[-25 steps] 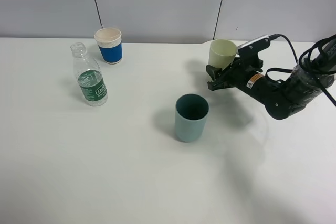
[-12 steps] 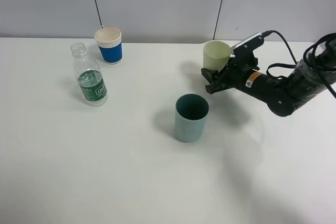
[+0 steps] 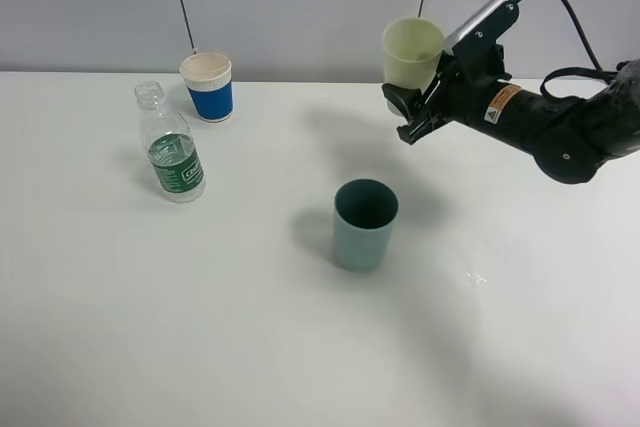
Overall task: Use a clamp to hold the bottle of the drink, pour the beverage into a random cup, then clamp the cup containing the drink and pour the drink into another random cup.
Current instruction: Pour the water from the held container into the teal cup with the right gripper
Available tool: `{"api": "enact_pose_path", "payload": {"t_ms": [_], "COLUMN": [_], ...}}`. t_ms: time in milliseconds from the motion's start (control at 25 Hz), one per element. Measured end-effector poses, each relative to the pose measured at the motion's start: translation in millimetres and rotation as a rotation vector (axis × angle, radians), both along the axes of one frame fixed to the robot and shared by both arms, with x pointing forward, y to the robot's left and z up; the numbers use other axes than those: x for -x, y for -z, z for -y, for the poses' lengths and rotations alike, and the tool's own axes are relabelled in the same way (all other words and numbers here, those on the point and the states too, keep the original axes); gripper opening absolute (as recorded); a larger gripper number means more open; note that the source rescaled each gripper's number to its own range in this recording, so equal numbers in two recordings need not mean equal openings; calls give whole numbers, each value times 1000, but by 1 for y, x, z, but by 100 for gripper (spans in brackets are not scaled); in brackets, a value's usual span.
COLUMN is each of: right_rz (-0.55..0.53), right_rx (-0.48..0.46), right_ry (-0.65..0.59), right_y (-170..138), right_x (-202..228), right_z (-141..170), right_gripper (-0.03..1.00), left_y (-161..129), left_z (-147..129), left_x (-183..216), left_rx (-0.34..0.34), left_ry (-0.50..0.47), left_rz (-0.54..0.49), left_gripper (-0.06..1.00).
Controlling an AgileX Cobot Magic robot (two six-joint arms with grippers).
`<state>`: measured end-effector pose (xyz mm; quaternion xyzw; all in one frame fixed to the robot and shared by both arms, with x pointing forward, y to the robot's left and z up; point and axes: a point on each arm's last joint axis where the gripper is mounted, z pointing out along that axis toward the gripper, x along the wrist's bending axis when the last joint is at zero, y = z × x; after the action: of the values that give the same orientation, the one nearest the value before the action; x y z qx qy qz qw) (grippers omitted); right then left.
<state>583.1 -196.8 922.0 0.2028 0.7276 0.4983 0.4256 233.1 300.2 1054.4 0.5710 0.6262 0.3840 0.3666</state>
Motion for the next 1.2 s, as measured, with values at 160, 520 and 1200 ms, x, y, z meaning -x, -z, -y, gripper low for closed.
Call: {"api": "enact_pose_path", "payload": {"t_ms": [160, 520, 1200], "right_rz": [50, 156, 299], "right_rx": [63, 253, 438], "right_ry": [-113, -281, -469], "right_y": [-9, -6, -14], "right_x": [7, 16, 10], "right_z": [-7, -15, -25], "right_gripper": [0, 0, 0], "left_y": [0, 0, 0], "left_z": [0, 0, 0], "left_x": [0, 0, 0], "left_rx": [1, 2, 2], "left_ry": [0, -1, -1], "left_rz": [0, 0, 0], "left_gripper": [100, 100, 100]}}
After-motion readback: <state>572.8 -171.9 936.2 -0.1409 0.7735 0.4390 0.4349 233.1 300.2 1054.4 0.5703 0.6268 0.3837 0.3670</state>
